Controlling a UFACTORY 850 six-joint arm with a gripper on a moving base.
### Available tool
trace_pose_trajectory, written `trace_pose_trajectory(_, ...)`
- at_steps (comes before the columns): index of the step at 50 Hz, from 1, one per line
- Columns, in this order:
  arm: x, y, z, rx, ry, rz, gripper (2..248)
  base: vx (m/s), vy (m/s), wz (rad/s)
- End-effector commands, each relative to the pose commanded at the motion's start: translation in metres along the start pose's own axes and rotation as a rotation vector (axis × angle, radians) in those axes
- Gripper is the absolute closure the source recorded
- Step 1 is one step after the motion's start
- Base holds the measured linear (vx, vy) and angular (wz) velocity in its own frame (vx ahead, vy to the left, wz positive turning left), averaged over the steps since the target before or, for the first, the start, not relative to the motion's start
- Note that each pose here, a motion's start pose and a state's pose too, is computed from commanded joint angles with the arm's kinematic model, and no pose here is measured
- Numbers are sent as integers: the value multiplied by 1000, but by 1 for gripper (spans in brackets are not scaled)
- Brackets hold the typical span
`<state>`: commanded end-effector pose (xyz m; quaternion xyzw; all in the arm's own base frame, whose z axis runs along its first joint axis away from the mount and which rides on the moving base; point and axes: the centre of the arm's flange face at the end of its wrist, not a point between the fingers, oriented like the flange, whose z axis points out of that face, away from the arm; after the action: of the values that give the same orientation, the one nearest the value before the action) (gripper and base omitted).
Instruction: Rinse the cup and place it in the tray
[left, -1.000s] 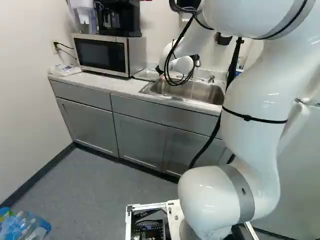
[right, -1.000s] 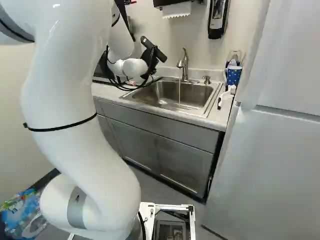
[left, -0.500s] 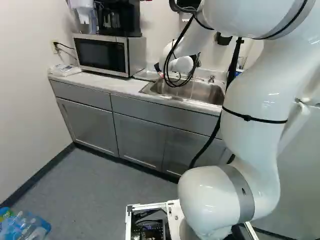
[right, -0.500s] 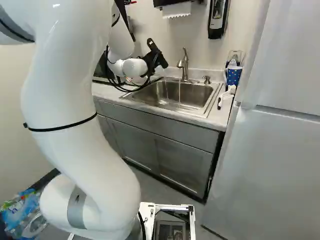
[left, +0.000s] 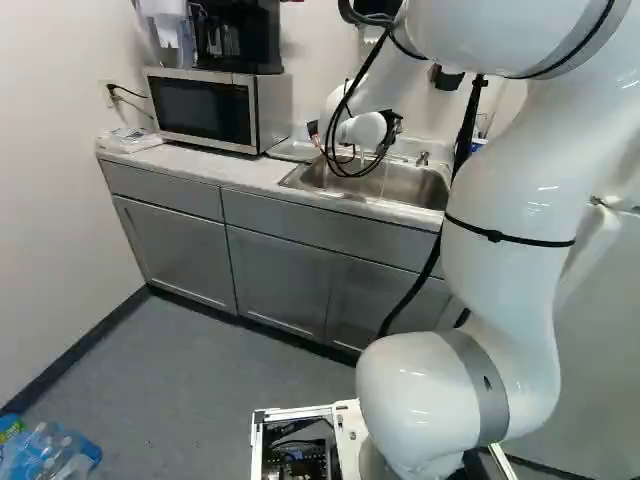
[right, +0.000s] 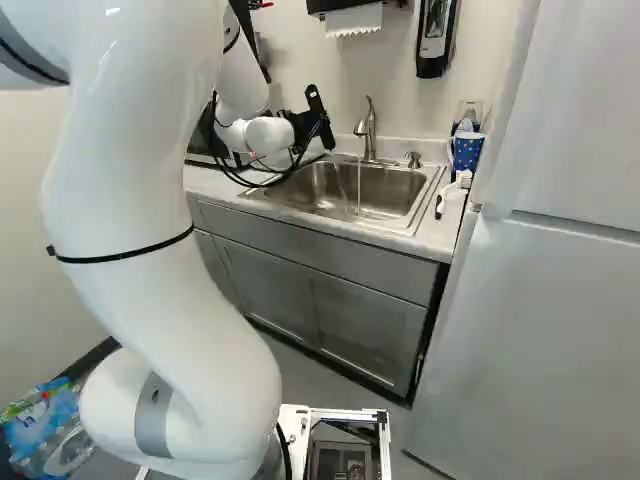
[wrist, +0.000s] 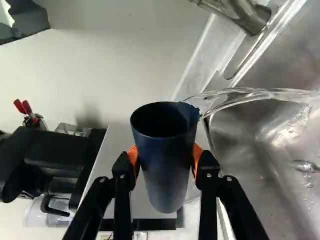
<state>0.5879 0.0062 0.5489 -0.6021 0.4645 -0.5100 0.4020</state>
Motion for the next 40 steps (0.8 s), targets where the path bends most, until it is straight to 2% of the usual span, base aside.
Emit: trace_pose_trajectory(40,0,0,0,0,0,421,128,0,0,0)
